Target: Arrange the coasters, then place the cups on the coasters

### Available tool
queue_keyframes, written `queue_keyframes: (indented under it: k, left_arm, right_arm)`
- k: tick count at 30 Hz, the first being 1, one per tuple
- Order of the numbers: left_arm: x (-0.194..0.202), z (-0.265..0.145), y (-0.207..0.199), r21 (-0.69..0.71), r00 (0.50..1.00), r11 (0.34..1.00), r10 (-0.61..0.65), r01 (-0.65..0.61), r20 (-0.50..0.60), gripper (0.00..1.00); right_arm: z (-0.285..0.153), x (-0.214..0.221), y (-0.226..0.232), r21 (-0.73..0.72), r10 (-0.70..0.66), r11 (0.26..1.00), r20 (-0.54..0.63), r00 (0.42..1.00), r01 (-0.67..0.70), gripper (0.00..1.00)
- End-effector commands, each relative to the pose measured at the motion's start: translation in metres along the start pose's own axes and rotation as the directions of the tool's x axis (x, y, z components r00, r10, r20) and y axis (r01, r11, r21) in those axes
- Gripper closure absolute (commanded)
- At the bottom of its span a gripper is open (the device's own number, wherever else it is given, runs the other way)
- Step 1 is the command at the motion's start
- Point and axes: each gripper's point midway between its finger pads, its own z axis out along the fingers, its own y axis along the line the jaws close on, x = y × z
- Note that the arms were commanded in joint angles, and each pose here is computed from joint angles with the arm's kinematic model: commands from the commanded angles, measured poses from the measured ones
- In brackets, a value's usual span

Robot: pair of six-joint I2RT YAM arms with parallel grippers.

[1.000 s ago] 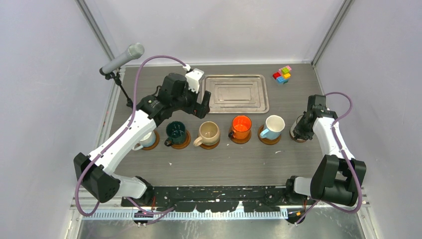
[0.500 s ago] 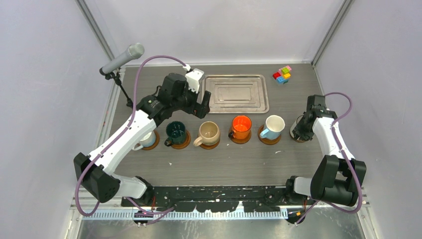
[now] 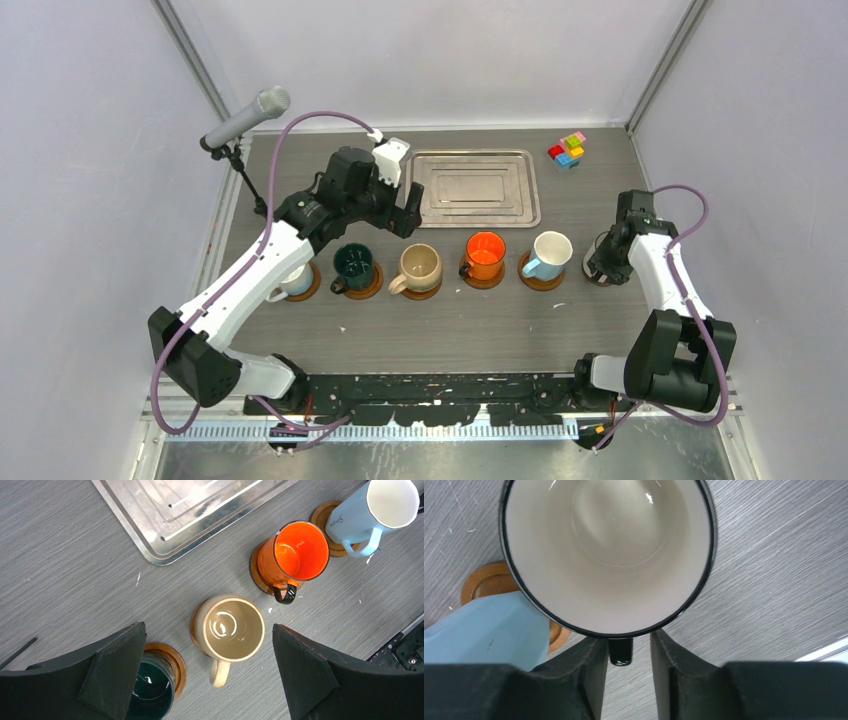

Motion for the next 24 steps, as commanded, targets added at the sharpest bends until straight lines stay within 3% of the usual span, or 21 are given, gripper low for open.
queue_keyframes:
  k: [1,10,24]
  left_arm:
    - [-0.014,-0.005,-0.003,0.017,0.999,1.0,-0.004,0.003,0.052,0.0]
    - [-0.01,-0.006,-0.001,0.012,0.999,1.0,0.015,-0.015,0.031,0.0]
    - [-0.006,-0.007,0.001,0.003,1.0,1.0,0.029,-0.029,0.006,0.0]
  right_arm:
    - [-0.011,-0.019,0.001,-0.011,0.019,1.0,0.074,0.997,-0.018,0.56]
    - [-0.022,-0.019,0.006,-0.06,0.007,0.998,0.093,0.996,-0.001,0.33]
    - [-0.032,-0.029,-0.003,0.002,-0.068,0.998,0.087,0.994,0.068,0.33]
